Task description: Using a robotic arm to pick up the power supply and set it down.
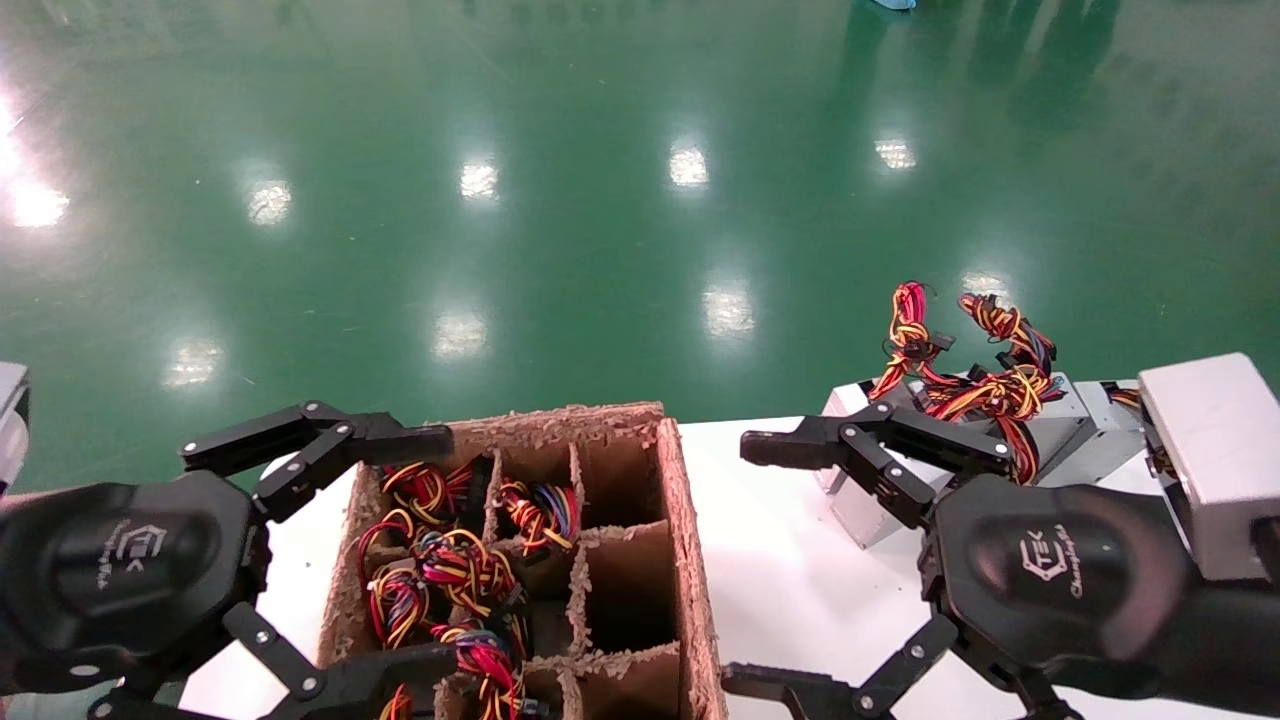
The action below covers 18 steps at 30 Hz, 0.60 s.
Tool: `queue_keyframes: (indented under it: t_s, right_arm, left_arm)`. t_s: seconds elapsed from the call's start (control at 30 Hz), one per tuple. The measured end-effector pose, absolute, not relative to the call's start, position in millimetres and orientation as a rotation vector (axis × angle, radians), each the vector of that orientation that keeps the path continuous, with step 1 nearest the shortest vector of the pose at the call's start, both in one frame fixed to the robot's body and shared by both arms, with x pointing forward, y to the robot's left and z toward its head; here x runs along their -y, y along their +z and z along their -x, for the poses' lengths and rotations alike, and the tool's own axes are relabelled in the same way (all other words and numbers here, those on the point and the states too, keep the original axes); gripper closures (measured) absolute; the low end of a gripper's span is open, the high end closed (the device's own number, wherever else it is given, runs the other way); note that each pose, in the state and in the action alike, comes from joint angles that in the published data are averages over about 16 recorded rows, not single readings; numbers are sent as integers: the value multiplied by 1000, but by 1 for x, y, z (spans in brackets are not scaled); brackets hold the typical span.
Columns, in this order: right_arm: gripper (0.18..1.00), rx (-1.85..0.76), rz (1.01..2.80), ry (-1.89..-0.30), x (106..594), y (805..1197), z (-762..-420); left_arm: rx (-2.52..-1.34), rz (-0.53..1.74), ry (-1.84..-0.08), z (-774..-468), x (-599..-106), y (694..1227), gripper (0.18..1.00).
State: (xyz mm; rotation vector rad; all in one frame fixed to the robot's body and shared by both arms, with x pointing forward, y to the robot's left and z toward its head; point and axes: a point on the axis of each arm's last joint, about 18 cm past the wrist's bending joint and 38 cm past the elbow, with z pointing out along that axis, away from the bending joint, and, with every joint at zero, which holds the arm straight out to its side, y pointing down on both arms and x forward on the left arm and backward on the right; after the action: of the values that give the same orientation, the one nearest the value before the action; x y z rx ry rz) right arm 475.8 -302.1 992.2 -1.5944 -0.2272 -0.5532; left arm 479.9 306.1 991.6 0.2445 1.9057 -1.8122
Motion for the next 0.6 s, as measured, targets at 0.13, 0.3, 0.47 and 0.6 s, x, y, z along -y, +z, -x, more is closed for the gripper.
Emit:
queue_keyframes:
  t_s: [0.13,0.3,0.47,0.6]
  right_arm:
    - [178,227,1594,-553,302,992,-476]
    - [178,227,1594,-553,302,992,-476]
    - [178,227,1594,-553,302,992,-476]
    - [178,227,1594,-553,302,992,-476]
  left_arm:
    - [-1906,-245,-1812,-480,-306,992,184]
    - [-1906,-245,-1812,-480,-306,992,184]
    - [-1906,-245,-1812,-480,-306,992,184]
    - [-1906,-245,-1812,-480,-306,992,184]
